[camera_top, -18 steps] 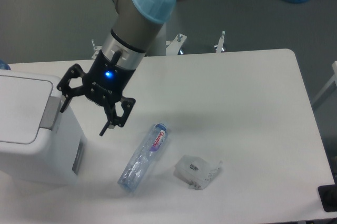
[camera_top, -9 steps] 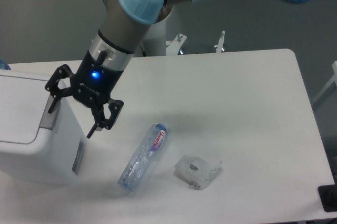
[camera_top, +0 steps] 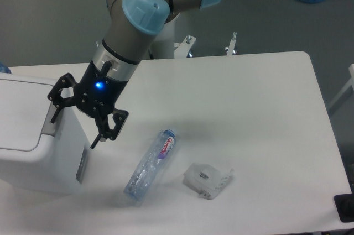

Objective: Open the trash can
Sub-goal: 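Lower the gripper fingers onto the lid edge and lift it open, then hold the gripper at the raised lid edge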

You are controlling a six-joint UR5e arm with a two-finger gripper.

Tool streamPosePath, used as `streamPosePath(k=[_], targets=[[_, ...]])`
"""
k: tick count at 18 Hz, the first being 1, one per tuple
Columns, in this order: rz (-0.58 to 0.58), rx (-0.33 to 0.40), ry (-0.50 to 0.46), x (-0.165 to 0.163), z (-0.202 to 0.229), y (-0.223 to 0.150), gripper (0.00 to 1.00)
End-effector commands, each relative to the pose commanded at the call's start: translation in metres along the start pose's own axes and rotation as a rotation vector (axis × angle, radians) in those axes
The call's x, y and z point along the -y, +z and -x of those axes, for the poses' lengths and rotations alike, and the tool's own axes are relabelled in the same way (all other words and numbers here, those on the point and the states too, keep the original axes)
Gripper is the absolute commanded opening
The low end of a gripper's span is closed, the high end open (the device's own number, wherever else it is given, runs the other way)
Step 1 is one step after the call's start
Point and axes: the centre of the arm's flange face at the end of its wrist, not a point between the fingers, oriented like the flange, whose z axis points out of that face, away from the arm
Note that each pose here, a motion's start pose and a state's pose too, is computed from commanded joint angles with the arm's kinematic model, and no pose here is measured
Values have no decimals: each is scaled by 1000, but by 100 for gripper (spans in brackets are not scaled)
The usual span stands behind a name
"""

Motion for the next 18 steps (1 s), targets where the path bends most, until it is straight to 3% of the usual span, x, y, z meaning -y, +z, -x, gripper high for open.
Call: streamPosePath(k=[11,18], targets=[[-1,3,2,1,0,-1,100],[-42,38,61,17,5,-19,100]])
